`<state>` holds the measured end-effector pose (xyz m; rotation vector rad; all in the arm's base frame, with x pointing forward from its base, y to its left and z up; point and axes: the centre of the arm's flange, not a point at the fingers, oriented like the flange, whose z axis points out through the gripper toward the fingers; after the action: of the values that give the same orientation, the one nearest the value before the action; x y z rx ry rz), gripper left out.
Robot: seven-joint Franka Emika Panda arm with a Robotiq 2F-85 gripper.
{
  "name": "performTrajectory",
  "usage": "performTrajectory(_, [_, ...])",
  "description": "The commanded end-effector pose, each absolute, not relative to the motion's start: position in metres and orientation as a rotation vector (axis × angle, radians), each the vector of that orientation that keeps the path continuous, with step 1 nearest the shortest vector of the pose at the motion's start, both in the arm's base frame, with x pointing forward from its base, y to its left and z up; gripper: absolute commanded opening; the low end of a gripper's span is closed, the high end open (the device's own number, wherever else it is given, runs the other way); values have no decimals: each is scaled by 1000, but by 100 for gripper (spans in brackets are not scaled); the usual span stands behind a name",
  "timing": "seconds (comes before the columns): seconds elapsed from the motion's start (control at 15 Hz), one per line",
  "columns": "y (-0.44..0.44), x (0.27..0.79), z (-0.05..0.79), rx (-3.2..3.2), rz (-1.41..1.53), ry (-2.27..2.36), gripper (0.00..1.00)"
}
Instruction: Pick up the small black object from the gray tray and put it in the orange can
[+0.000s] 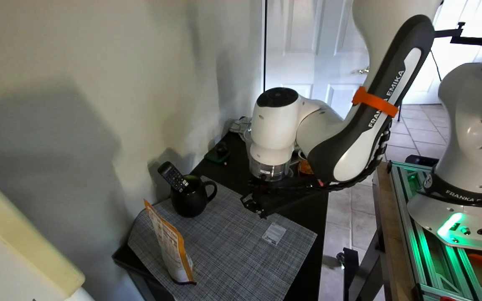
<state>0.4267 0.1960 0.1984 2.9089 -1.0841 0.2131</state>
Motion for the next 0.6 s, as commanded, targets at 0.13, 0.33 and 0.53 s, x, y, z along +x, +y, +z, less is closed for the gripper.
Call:
performTrajectory(0.13, [189, 404, 256, 2962, 303, -1031, 3])
performTrajectory(0.33, [175, 394, 293, 2987, 395, -1046, 3])
performTrajectory(0.53, [154, 389, 316, 2928, 440, -1100, 3])
